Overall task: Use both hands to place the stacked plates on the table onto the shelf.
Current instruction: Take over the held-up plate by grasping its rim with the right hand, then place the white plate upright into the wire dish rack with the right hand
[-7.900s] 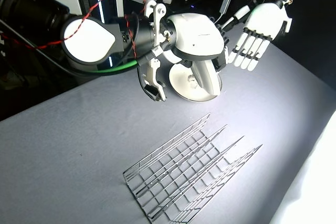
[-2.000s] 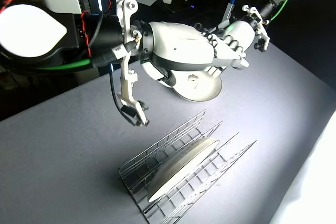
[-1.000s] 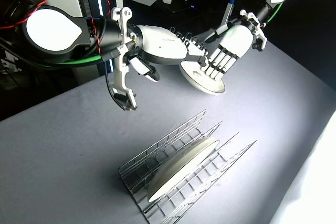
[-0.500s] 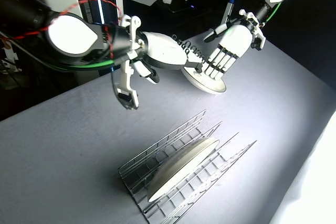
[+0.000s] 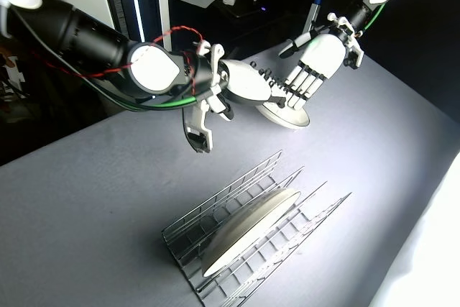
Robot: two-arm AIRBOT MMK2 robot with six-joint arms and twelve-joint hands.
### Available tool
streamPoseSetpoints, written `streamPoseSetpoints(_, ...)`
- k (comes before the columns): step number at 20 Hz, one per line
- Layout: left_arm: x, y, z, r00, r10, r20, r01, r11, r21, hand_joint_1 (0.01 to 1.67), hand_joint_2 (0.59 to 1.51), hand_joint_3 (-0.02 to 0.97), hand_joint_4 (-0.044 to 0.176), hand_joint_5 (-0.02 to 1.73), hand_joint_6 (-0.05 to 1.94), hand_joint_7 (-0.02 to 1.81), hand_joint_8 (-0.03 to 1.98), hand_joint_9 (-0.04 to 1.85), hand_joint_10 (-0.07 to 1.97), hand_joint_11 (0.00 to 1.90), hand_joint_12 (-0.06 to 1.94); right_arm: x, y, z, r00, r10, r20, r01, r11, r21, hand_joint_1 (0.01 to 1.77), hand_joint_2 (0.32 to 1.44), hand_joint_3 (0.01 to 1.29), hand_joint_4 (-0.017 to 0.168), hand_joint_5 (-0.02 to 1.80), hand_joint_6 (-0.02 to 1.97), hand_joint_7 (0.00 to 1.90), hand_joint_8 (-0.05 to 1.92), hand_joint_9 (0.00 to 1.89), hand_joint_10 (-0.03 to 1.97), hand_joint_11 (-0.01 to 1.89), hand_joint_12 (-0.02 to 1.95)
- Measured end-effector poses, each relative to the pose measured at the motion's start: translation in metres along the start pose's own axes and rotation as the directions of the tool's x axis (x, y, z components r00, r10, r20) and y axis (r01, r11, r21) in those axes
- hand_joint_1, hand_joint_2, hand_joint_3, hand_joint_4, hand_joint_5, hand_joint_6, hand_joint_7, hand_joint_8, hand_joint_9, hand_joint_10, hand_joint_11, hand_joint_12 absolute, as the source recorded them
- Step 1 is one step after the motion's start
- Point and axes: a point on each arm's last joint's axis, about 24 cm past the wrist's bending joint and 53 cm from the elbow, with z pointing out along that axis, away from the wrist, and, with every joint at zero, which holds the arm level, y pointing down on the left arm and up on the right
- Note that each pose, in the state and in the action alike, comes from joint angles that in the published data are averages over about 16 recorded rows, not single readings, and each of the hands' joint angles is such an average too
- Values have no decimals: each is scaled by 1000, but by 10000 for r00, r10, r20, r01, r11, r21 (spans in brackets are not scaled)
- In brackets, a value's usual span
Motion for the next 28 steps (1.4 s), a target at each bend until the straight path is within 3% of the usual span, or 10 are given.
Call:
streamPoseSetpoints(11, 0, 1, -1, 10000, -20, -1, 20, 10000, -11, 16, 1109, 13, -10, -11, -31, 1, -4, 8, -10, 13, -32, 14, -12, 35, 9997, 163, -189, -163, 9999, -2, 1340, 1037, 15, 4, 174, 15, 158, 4, 165, 11, 8, 851)
streamPoseSetpoints(17, 0, 2, -1, 10000, -25, -1, 25, 10000, -9, 16, 1104, 13, -10, -12, -34, 0, -4, 9, -8, 13, -32, 12, -14, 44, 9998, 186, -93, -187, 9998, -114, 1328, 1066, 15, 2, 361, 36, 354, 14, 364, 19, 113, 985)
streamPoseSetpoints(28, -8, 5, -6, 9996, -97, 263, 99, 9999, -93, 16, 1105, 12, -7, -11, -32, 4, -3, 11, -4, 12, -30, 2, -6, 50, 9998, 70, 172, -60, 9986, -535, 1269, 1015, 13, -4, 713, 502, 748, 503, 771, 602, 657, 1071)
